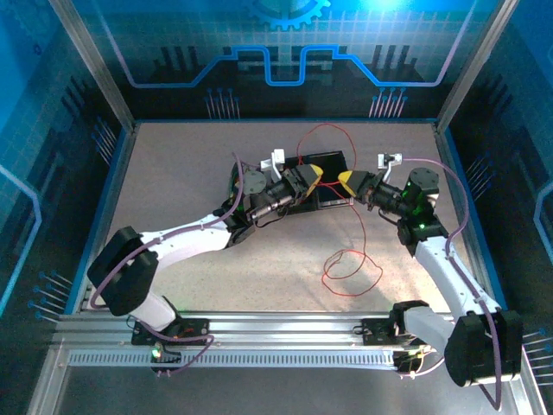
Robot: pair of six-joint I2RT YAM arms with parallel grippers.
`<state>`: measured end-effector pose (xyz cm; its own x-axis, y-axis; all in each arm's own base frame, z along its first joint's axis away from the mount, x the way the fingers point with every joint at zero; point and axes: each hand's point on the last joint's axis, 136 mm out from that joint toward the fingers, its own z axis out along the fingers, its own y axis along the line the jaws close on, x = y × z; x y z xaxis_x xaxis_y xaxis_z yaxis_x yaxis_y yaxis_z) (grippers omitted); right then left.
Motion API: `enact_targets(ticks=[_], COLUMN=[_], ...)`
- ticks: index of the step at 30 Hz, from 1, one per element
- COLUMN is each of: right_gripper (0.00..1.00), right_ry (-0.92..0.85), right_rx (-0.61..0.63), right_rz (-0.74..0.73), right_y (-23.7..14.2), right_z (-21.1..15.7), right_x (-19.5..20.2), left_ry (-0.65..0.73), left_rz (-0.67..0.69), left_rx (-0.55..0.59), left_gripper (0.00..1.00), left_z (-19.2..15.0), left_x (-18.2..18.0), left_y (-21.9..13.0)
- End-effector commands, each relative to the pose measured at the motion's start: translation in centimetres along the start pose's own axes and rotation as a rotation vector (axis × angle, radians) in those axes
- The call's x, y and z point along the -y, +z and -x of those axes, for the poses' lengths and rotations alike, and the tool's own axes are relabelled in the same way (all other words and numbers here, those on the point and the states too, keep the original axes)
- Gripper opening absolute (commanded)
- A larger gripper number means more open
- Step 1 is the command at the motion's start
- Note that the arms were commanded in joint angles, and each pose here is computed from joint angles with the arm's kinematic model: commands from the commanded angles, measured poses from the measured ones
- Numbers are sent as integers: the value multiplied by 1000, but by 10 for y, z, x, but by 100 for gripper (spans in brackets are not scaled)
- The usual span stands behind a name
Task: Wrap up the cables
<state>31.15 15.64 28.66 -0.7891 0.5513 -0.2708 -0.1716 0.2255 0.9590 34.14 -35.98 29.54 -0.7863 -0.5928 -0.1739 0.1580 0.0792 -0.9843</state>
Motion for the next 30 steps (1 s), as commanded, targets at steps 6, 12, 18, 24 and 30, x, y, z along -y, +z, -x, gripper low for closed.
enact_targets(ticks=[6,12,18,24,30], right_gripper=[0,19,68,73,72], right_ry=[-26,-49,-266,-435,-478], right_rx=[0,-28,-84,-63,-146], right_rz=[24,37,-37,-80,79], right_y=[1,6,-8,-20,-5], right_z=[-6,-8,-20,-16,-24], right_x=[-3,-5,-3,5,-13], left_ry=[-8,22,116,164,207], left_rz=[-84,-80,-55,-85,-88], left_rx=[14,42,56,12,23], left_gripper=[0,0,0,0,0], left_z=[2,6,30,39,44], left_x=[23,25,49,82,100], left_y=[3,-6,-29,-64,-90])
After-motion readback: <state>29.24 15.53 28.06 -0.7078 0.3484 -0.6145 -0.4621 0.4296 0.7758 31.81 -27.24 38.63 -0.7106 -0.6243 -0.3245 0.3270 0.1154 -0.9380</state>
